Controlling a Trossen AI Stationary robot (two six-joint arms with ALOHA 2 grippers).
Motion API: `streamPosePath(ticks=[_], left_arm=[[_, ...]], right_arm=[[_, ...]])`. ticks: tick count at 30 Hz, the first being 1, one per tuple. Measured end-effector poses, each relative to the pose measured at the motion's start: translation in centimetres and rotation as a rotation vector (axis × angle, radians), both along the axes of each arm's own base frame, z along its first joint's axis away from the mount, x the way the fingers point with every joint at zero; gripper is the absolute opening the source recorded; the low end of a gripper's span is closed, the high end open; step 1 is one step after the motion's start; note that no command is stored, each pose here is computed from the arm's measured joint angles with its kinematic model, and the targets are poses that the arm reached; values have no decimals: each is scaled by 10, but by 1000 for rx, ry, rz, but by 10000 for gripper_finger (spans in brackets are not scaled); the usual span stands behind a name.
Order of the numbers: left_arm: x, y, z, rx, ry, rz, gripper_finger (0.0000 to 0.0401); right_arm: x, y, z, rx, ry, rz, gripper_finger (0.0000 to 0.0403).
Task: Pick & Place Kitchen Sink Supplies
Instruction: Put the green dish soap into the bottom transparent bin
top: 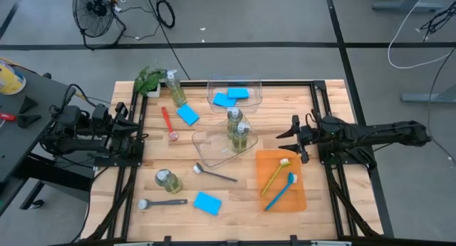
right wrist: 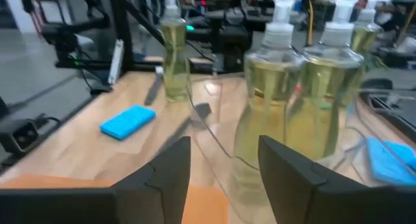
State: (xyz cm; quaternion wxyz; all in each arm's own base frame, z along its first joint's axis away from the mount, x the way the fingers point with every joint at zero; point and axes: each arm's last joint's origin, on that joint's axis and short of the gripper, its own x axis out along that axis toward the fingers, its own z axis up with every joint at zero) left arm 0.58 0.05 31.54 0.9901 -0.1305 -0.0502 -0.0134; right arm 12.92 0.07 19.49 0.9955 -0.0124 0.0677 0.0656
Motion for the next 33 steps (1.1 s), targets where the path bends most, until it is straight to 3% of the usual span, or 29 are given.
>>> streamPosePath(ticks=[15, 21, 33], left_arm=[[0, 0, 0, 0, 0, 0, 37], [0, 0, 0, 0, 0, 0, 37], [0, 0, 0, 0, 0, 0, 37]], right_arm=[[-14, 2, -9, -10, -141, 23, 59], [-19, 3, -17, -69, -177, 41, 9], [-25, 5, -20, -147, -219, 55, 2]])
